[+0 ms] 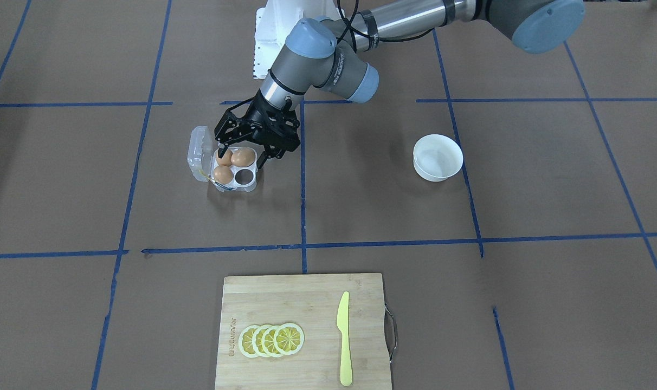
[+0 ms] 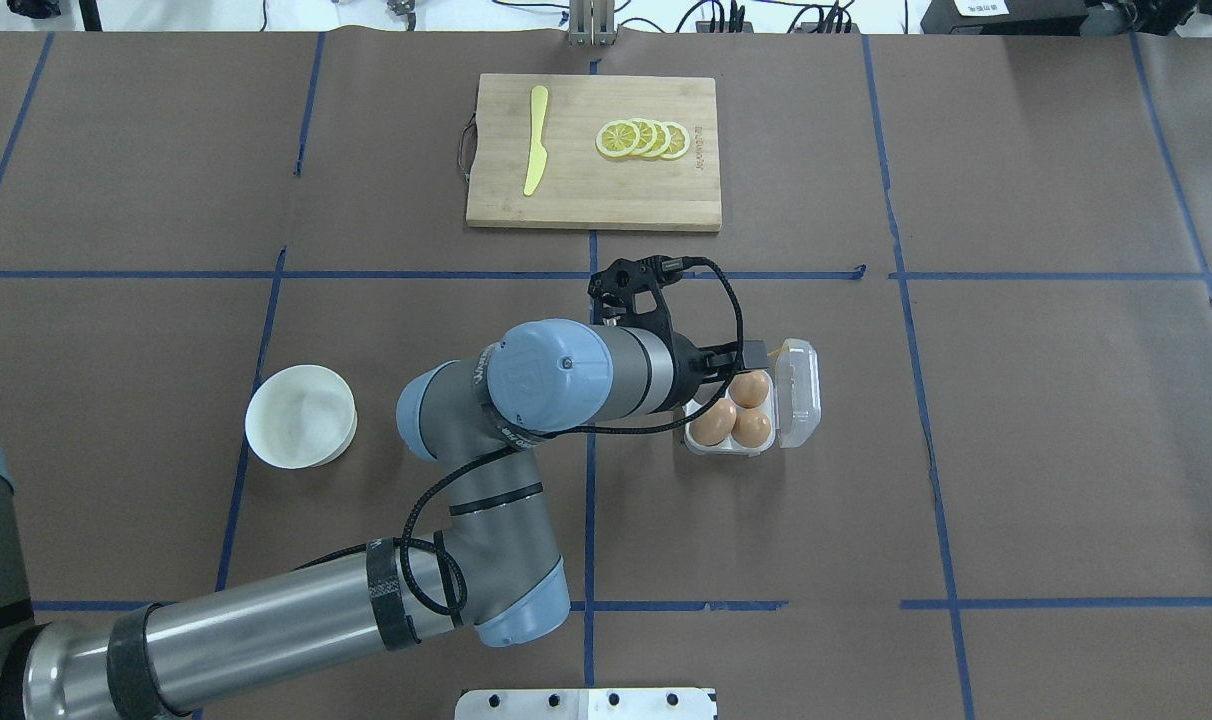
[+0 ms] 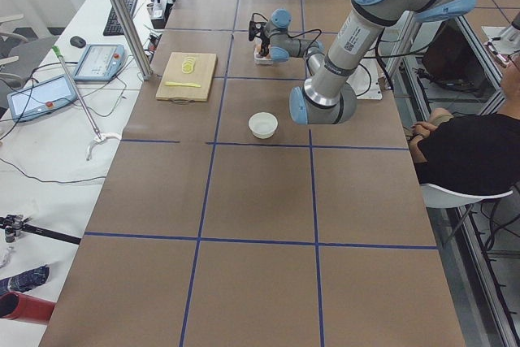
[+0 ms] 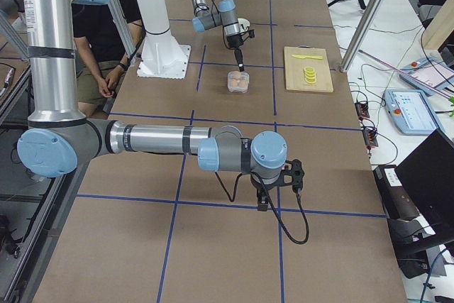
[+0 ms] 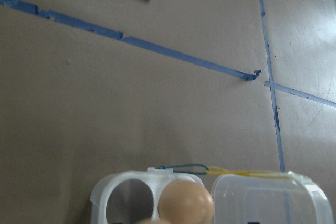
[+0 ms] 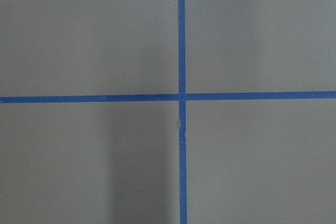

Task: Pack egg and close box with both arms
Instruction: 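Withdraw the left arm while the right gripper reaches to the carton lid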

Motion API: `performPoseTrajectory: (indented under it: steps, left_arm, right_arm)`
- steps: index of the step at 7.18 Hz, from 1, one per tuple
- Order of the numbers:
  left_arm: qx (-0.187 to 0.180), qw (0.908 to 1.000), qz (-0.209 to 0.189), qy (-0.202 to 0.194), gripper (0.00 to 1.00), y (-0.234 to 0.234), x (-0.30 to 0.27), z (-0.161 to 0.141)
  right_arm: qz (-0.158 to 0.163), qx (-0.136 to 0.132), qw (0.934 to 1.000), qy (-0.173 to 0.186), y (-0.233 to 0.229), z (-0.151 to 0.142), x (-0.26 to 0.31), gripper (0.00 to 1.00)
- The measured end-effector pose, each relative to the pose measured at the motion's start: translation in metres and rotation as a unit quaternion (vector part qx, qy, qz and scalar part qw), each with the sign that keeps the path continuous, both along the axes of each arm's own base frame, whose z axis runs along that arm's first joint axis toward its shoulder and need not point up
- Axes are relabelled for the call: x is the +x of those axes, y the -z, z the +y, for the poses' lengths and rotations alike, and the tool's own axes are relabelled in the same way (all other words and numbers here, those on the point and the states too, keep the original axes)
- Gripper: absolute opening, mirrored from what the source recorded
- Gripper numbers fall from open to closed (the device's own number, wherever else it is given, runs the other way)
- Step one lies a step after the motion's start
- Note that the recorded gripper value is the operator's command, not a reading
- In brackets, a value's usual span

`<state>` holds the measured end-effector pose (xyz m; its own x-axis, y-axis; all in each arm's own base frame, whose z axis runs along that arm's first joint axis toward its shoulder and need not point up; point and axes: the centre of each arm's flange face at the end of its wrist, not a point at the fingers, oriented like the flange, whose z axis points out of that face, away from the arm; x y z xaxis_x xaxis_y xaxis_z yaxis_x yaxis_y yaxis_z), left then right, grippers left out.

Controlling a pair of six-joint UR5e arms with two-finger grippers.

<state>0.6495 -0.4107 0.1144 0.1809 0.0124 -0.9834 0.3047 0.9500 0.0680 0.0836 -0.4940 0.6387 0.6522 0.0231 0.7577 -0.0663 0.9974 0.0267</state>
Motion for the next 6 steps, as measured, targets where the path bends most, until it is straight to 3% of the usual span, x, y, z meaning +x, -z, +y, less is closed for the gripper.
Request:
performPoseTrajectory:
  steps: [2, 4, 5, 6]
  left_arm:
    - [-0.010, 0.9996, -0.020, -0.017, 1.00, 0.006, -0.034, -0.025]
    - [-0.017, 0.9972, -0.061, -0.038, 1.00, 0.005, -0.086, -0.042]
    - [-0.016, 0.9949, -0.090, -0.042, 1.00, -0.007, -0.118, -0.046]
    - [-0.015, 0.9908, -0.129, -0.040, 1.00, -0.019, -0.154, -0.052]
  right_arm:
    - [-0.001, -0.001, 1.0000, -0.005, 0.008, -0.002, -0.004, 1.00]
    - [-0.005, -0.010, 0.9998, -0.015, 0.050, -0.008, -0.037, 0.96]
    - [-0.009, -0.014, 0.9998, -0.013, 0.077, -0.009, -0.066, 0.81]
    - [-0.015, -0.016, 0.9997, -0.007, 0.105, -0.007, -0.103, 0.45]
